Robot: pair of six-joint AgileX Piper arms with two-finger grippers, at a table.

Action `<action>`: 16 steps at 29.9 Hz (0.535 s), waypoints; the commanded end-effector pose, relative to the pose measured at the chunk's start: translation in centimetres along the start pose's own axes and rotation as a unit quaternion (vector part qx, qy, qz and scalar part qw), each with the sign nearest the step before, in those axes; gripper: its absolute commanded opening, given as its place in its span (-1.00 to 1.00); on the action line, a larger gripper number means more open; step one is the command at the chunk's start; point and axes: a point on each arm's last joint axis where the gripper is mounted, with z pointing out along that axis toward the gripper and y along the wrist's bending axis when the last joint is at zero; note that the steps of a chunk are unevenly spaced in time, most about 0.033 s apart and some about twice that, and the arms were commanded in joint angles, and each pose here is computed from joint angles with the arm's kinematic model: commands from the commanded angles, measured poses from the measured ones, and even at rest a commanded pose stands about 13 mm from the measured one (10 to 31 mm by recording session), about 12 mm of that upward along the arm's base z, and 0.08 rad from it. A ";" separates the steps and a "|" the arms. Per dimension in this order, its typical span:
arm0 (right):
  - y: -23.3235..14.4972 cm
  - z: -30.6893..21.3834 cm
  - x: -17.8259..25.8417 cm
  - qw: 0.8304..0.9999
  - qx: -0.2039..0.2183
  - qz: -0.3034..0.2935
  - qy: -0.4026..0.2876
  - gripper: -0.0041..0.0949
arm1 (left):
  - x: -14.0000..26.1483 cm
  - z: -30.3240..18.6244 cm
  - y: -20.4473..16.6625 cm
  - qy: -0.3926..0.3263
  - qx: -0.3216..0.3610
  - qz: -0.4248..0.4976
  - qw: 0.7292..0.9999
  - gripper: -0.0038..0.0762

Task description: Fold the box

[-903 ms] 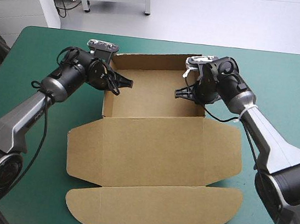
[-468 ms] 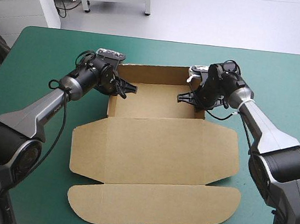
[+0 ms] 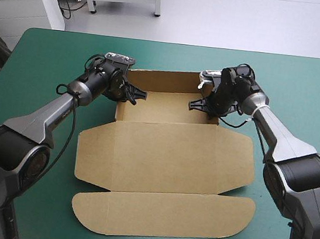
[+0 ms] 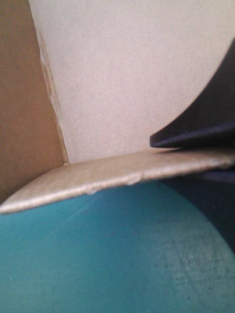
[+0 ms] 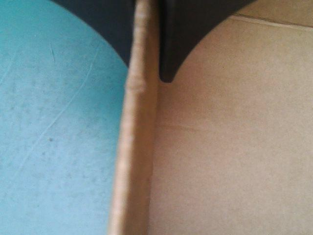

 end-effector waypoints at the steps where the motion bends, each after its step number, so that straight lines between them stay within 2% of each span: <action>1: 0.9 -0.7 -0.9 0.997 -0.042 -0.047 -0.049 -0.81 | 0.9 0.5 -1.8 0.032 0.035 0.042 0.998 -0.68; 5: 0.8 -0.9 -1.0 0.997 -0.045 -0.050 -0.048 -0.44 | 0.4 -0.2 -1.9 0.033 0.035 0.047 0.998 -0.25; 6: 0.8 -1.2 -1.1 0.997 -0.045 -0.052 -0.045 -0.28 | 0.2 -0.5 -1.9 0.030 0.035 0.049 0.998 -0.16; 8: 0.8 -1.8 -1.3 0.997 -0.043 -0.054 -0.044 -0.14 | -0.2 -1.1 -2.0 0.027 0.036 0.050 0.998 -0.04; 11: 0.5 -3.2 -1.8 0.996 -0.040 -0.055 -0.048 -0.02 | -0.7 -1.9 -2.0 0.025 0.033 0.052 0.998 0.01; 16: -0.3 -6.0 -2.5 0.997 -0.027 -0.056 -0.047 -0.02 | -1.5 -3.2 -2.0 0.025 0.025 0.050 0.998 0.01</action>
